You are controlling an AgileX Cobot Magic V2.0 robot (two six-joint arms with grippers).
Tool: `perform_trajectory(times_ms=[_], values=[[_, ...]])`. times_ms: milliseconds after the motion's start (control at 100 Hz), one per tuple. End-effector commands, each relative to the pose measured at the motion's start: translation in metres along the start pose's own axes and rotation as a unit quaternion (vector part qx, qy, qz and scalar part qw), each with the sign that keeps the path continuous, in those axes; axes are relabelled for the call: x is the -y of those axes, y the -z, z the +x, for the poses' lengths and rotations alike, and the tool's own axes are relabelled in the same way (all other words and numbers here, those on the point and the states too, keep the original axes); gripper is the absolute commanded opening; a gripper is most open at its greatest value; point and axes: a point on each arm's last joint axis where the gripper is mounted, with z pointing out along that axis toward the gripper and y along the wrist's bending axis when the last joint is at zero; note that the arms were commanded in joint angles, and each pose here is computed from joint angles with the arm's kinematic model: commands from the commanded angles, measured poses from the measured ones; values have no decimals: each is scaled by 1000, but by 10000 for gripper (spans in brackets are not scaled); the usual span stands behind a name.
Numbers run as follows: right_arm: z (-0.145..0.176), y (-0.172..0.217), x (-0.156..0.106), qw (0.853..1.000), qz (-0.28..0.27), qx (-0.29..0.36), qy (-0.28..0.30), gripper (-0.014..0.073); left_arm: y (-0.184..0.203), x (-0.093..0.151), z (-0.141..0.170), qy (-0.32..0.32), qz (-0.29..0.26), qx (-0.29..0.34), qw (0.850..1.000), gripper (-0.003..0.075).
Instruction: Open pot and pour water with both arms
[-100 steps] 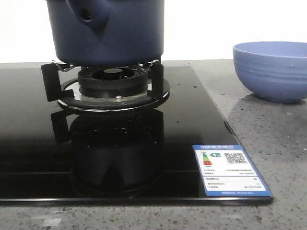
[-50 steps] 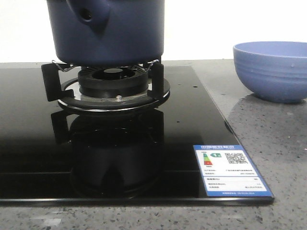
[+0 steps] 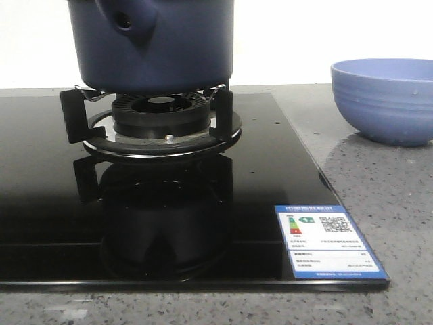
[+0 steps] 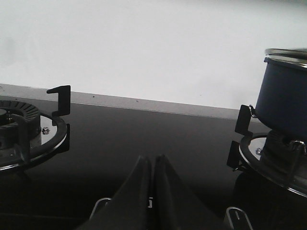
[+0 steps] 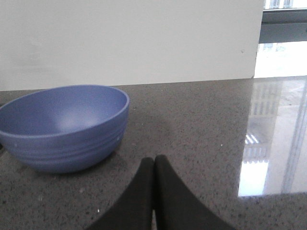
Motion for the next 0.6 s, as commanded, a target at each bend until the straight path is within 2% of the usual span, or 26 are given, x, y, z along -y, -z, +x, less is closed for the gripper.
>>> perform_trajectory(times_ms=[0,50,110,260,350,590], values=[[2,3,-1,999,-8,49,3,-63,1,0,3,8,7,35,999,-20],[14,4,-2,999,-18,47,2,-63,1,0,3,8,7,35,999,-20],[18,3,-3,1000,-25,15,-1,-63,1,0,3,8,7,35,999,-20],[18,3,-3,999,-24,18,28,-63,1,0,3,8,7,34,999,-20],[22,3,-2,999,-24,0,26,-63,1,0,3,8,7,34,999,-20],[21,3,-2,999,-24,2,25,-63,1,0,3,8,7,34,999,-20]])
